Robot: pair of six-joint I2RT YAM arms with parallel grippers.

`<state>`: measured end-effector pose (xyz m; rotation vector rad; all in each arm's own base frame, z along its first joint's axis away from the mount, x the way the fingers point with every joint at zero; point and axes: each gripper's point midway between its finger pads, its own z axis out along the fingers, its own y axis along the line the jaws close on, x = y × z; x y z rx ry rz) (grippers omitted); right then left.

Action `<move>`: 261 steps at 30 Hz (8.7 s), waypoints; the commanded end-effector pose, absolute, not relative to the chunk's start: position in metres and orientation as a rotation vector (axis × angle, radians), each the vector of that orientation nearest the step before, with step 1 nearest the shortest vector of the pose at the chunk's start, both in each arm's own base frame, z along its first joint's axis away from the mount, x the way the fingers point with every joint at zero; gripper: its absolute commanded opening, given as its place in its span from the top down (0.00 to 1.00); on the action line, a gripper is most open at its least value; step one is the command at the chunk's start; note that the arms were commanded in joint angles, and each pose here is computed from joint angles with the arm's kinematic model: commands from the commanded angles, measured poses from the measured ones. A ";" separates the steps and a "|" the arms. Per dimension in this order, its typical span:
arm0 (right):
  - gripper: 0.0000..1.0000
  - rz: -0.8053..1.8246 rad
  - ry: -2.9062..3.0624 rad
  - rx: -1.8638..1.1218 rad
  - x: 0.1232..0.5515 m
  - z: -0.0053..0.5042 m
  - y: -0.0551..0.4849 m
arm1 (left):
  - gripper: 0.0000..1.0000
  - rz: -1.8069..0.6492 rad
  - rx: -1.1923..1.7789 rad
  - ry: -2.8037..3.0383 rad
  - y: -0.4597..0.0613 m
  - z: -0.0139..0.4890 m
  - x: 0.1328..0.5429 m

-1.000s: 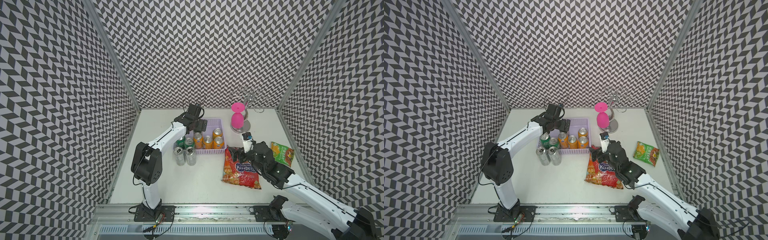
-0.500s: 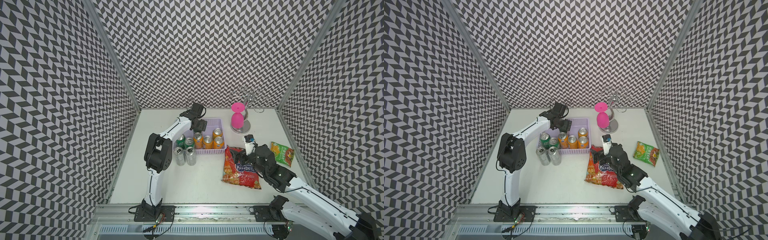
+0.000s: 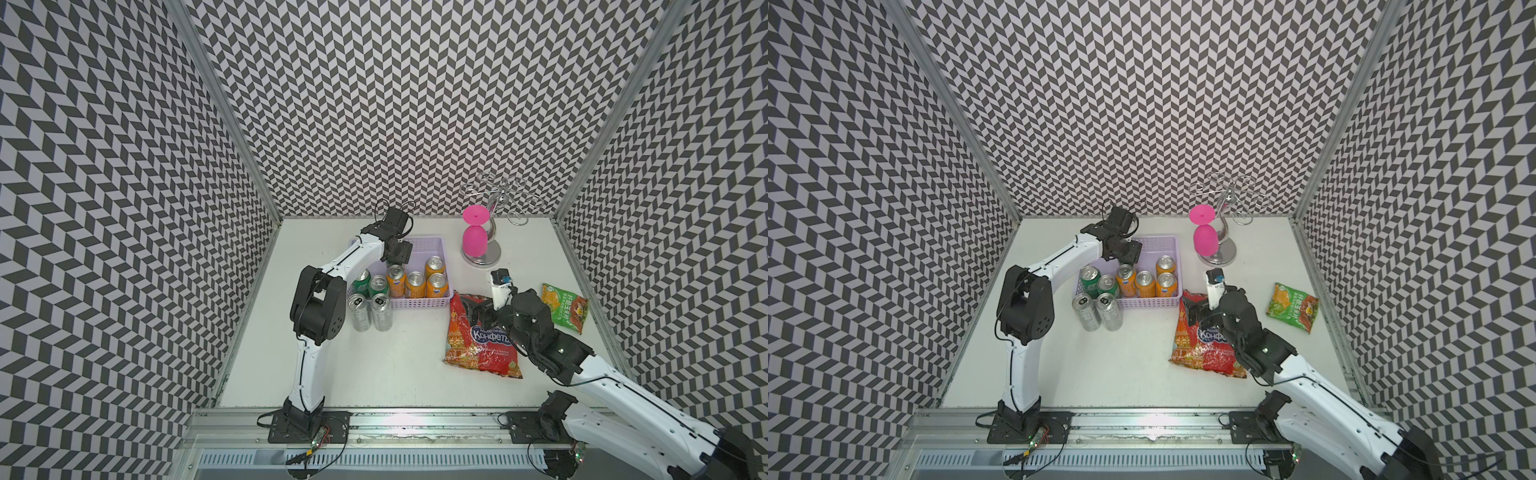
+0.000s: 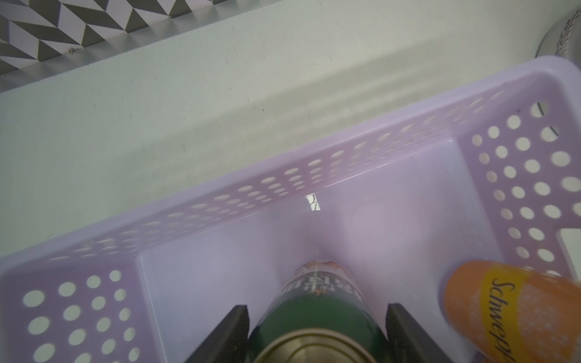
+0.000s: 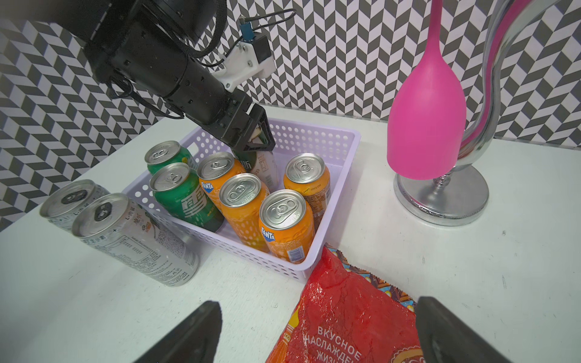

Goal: Take out the drinks from the basket
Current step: Pick up the drink from the basket, then place the drink in the basket, then pick up the drink from the basket, then place the drink at the center of the board, then pick up the drink from the basket.

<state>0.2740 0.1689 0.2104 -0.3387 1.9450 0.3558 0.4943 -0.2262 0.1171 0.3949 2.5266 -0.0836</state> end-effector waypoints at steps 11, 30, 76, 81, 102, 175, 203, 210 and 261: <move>0.00 0.361 1.889 -0.289 0.275 0.228 0.163 | 0.39 -0.105 0.387 2.430 -0.225 0.169 0.487; 0.00 0.457 1.832 -0.265 0.272 0.254 0.170 | 0.39 -0.123 0.393 2.331 -0.225 0.243 0.464; 0.00 0.439 1.859 -0.251 0.271 0.239 0.166 | 0.17 -0.044 0.425 2.558 -0.223 0.128 0.488; 0.00 0.434 1.862 -0.250 0.271 0.238 0.165 | 0.17 -0.025 0.432 2.579 -0.221 0.120 0.486; 0.00 0.439 1.859 -0.246 0.270 0.239 0.165 | 0.35 -0.083 0.385 2.480 -0.222 0.178 0.484; 0.00 0.425 1.755 -0.112 0.262 0.277 0.138 | 0.35 -0.137 0.716 2.315 -0.292 0.156 0.283; 0.00 0.390 1.775 -0.159 0.266 0.266 0.142 | 0.23 -0.052 0.700 2.364 -0.283 0.129 0.292; 0.00 0.383 1.790 -0.226 0.269 0.265 0.152 | 0.16 -0.084 0.682 2.339 -0.281 0.153 0.292; 0.03 0.217 2.325 -0.689 0.353 0.131 0.269 | 0.01 -0.377 0.133 2.026 -0.123 0.257 0.316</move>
